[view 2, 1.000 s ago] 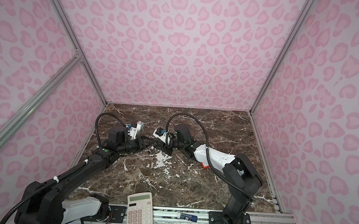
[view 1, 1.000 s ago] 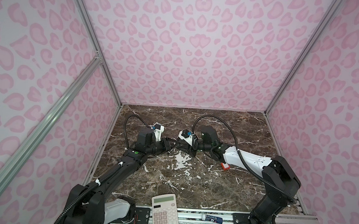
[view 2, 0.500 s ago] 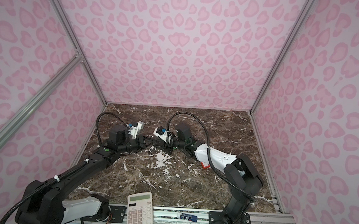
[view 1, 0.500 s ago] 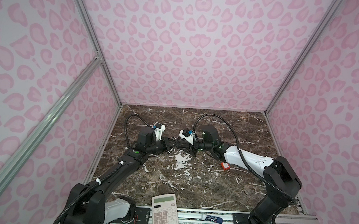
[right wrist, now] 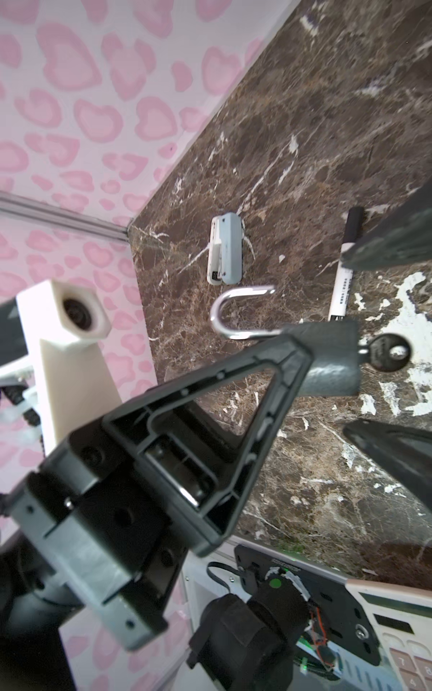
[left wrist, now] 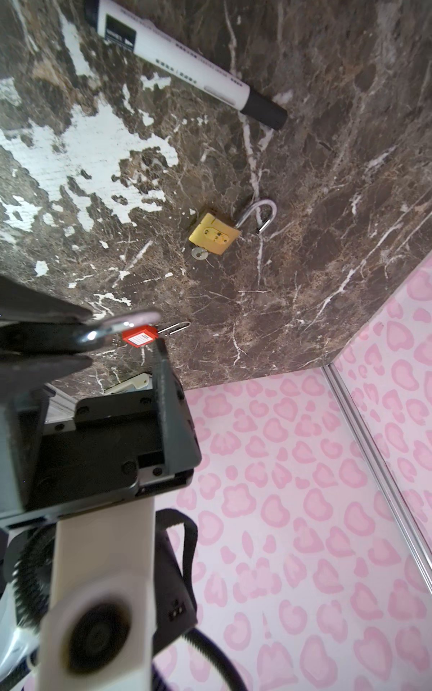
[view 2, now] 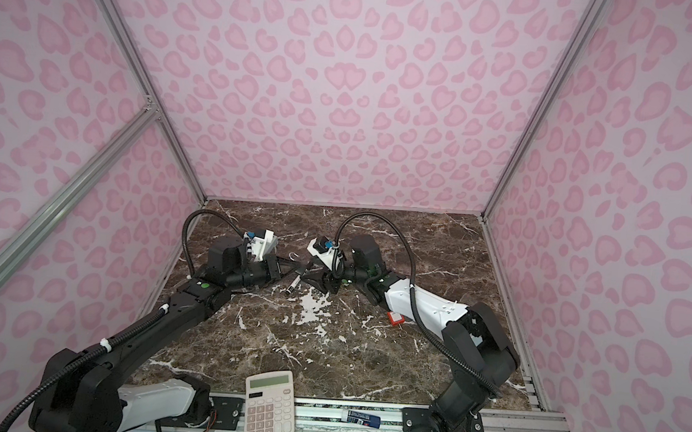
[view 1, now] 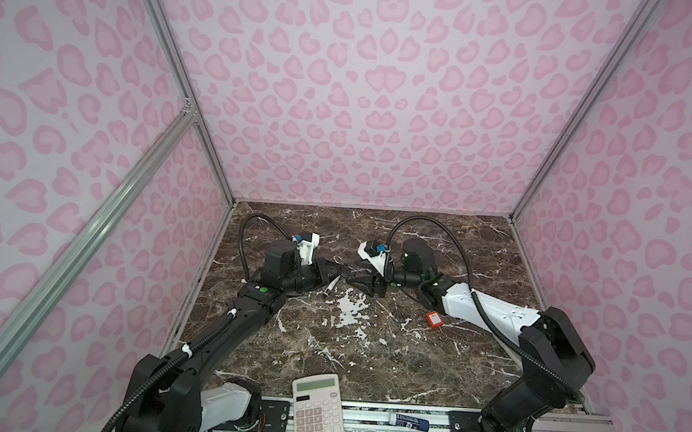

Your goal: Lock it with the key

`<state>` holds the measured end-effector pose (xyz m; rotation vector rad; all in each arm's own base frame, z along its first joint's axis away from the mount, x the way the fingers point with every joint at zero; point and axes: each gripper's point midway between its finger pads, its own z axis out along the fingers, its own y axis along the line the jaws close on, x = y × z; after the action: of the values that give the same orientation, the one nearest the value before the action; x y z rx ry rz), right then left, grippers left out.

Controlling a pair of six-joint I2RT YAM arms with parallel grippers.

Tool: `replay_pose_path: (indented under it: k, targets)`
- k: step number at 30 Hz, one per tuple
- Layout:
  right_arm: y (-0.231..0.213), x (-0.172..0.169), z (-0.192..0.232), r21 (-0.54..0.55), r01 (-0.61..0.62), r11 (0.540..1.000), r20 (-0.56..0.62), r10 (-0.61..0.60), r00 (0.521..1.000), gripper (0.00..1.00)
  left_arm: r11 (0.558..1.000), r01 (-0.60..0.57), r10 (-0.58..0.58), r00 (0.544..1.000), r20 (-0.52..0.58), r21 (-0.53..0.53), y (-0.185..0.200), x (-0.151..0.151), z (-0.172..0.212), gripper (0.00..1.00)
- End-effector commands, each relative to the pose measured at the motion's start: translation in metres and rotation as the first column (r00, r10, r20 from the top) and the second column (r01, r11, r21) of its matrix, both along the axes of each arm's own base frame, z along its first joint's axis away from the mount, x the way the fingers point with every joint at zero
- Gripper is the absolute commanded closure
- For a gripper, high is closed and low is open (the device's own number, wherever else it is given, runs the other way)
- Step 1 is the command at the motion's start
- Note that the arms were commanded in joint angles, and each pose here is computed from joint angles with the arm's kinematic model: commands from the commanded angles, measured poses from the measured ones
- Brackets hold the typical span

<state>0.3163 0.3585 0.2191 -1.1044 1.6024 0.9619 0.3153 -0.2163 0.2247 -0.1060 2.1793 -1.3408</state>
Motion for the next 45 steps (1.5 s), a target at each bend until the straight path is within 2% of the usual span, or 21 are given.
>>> replay_pose_path:
  k: [1, 4, 8, 14, 25, 30, 35, 45]
  targets:
    - [-0.011, 0.012, 0.042, 0.195, 0.063, 0.979, -0.070, -0.050, 0.996, 0.33, 0.998, 0.015, -0.005, 0.990, 0.144, -0.066, -0.006, 0.010, 0.042, 0.96]
    - [-0.023, 0.024, 0.062, 0.286, 0.135, 0.949, -0.209, -0.076, 0.975, 0.34, 0.994, 0.030, -0.006, 0.976, 0.218, -0.106, -0.009, 0.014, 0.067, 0.96]
    - [-0.032, 0.022, 0.091, 0.388, 0.159, 0.908, -0.321, -0.028, 0.947, 0.34, 0.983, 0.067, -0.011, 0.952, 0.307, -0.171, -0.015, 0.019, 0.100, 0.96]
    - [-0.038, 0.023, 0.116, 0.439, 0.226, 0.870, -0.460, 0.001, 0.888, 0.35, 0.949, 0.135, -0.009, 0.915, 0.403, -0.284, -0.022, 0.024, 0.144, 0.96]
    - [-0.034, 0.025, 0.146, 0.542, 0.219, 0.811, -0.514, 0.114, 0.850, 0.42, 0.911, 0.220, -0.049, 0.897, 0.439, -0.349, -0.030, 0.023, 0.165, 0.96]
    - [-0.029, 0.023, 0.162, 0.605, 0.177, 0.776, -0.499, 0.197, 0.844, 0.51, 0.909, 0.225, -0.052, 0.896, 0.441, -0.352, -0.030, 0.020, 0.166, 0.96]
    - [-0.025, 0.024, 0.163, 0.607, 0.170, 0.776, -0.494, 0.202, 0.845, 0.59, 0.908, 0.228, -0.054, 0.895, 0.443, -0.351, -0.030, 0.018, 0.167, 0.96]
    - [-0.015, 0.018, 0.159, 0.600, 0.148, 0.786, -0.500, 0.224, 0.837, 0.67, 0.911, 0.223, -0.050, 0.894, 0.445, -0.346, -0.030, 0.018, 0.167, 0.96]
